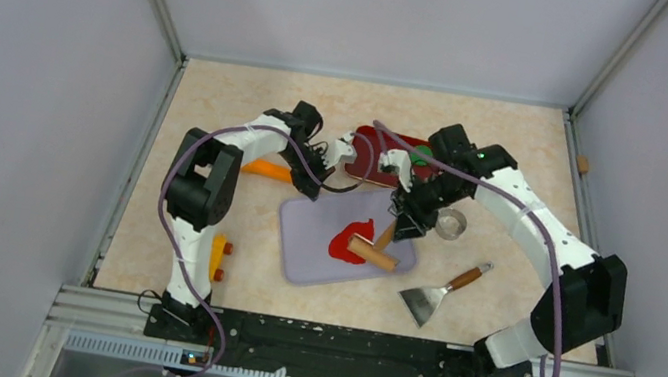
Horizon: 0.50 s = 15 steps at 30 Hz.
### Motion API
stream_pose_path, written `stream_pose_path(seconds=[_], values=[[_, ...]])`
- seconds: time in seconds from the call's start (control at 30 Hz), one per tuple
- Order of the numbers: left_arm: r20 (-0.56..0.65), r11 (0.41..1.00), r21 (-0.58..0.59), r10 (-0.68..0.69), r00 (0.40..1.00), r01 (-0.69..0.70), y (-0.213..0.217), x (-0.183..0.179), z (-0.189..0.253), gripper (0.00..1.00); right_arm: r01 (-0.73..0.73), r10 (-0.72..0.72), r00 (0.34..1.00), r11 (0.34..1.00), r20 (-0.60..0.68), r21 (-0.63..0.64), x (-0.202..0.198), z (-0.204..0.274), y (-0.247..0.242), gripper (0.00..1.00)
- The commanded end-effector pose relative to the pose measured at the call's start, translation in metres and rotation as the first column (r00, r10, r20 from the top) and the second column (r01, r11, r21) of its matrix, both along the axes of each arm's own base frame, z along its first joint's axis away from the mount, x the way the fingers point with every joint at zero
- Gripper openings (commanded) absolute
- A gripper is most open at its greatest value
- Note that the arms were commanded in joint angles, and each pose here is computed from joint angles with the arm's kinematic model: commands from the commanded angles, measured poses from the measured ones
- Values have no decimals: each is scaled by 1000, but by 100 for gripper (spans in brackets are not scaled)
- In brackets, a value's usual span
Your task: Roll out the dumpling wrappers from the dough
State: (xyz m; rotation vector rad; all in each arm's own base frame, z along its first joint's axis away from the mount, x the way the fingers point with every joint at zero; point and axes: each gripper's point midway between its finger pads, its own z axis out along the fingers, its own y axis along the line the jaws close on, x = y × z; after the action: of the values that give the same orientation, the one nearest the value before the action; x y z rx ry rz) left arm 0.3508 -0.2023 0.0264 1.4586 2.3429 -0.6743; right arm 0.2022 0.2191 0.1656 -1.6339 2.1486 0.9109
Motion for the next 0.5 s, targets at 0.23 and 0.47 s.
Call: stream_pose_path(seconds=[0.23, 0.47], values=[[2, 1000, -5, 25, 1000, -25, 3, -3, 7, 0, 649, -577, 633, 759, -516, -51, 72, -28, 20, 0], [8, 1000, -4, 22, 1000, -22, 3, -2, 7, 0, 752, -787, 485, 598, -381, -279, 91, -99, -6, 0]])
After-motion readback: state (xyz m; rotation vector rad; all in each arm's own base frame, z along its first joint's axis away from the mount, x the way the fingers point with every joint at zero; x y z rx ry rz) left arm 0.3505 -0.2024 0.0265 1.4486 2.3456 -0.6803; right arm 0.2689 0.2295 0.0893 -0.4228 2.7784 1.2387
